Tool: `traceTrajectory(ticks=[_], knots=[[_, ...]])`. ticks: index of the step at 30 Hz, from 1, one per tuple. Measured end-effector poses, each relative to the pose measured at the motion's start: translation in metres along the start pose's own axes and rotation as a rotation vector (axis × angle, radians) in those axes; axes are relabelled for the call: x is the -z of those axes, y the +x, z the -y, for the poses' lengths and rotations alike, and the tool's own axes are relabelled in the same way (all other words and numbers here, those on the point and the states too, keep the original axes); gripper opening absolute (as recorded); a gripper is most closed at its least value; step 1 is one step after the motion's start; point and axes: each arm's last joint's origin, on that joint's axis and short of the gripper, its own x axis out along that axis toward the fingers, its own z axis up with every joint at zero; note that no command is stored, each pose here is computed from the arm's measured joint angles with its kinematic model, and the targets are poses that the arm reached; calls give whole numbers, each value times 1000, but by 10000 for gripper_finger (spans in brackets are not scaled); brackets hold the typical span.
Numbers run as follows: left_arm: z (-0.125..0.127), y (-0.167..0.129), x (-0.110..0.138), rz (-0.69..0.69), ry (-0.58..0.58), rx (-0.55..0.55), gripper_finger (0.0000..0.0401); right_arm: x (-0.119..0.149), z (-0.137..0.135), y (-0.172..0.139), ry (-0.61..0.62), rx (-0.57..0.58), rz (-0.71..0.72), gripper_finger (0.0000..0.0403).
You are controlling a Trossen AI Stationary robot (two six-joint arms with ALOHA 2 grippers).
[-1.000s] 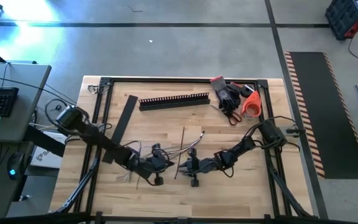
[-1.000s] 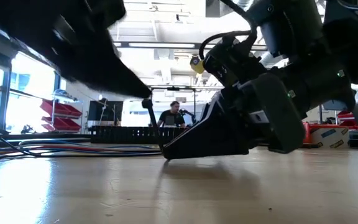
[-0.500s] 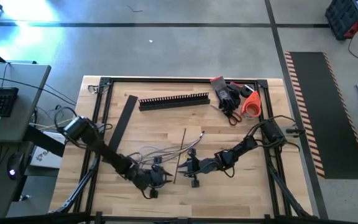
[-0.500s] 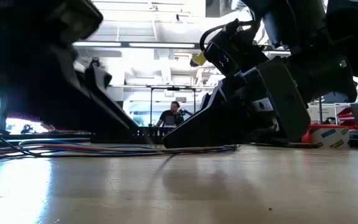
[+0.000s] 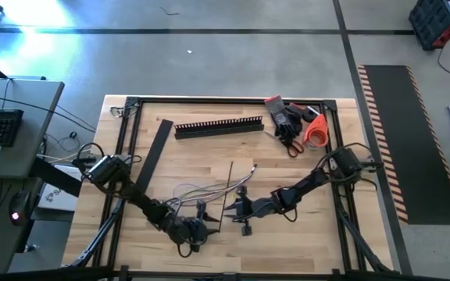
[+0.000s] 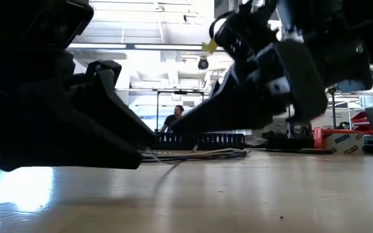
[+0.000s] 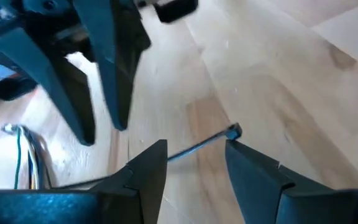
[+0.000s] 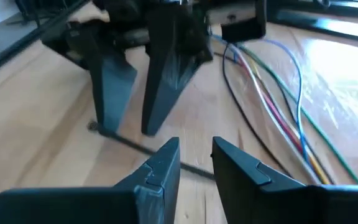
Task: Ziptie cables
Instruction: Wrap the cables together using a black zip tie
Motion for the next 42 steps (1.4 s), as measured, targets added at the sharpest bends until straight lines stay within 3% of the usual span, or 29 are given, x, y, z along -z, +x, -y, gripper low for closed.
traceTrajectory(ticks=[13,22,27,35,42], knots=[[-19,20,-1,1,54,80,150,-28,-18,-27,-30,-49,0,81],[-17,46,-3,48,47,138,144,-29,-27,-33,-50,-34,1,81],[-18,50,-1,27,23,132,108,-28,-32,-35,-53,-47,-1,81],[-27,55,4,-18,-58,103,14,-29,-39,-37,-69,-66,16,81],[-24,51,4,-23,-151,-26,0,-30,-41,-39,-31,-31,23,80]])
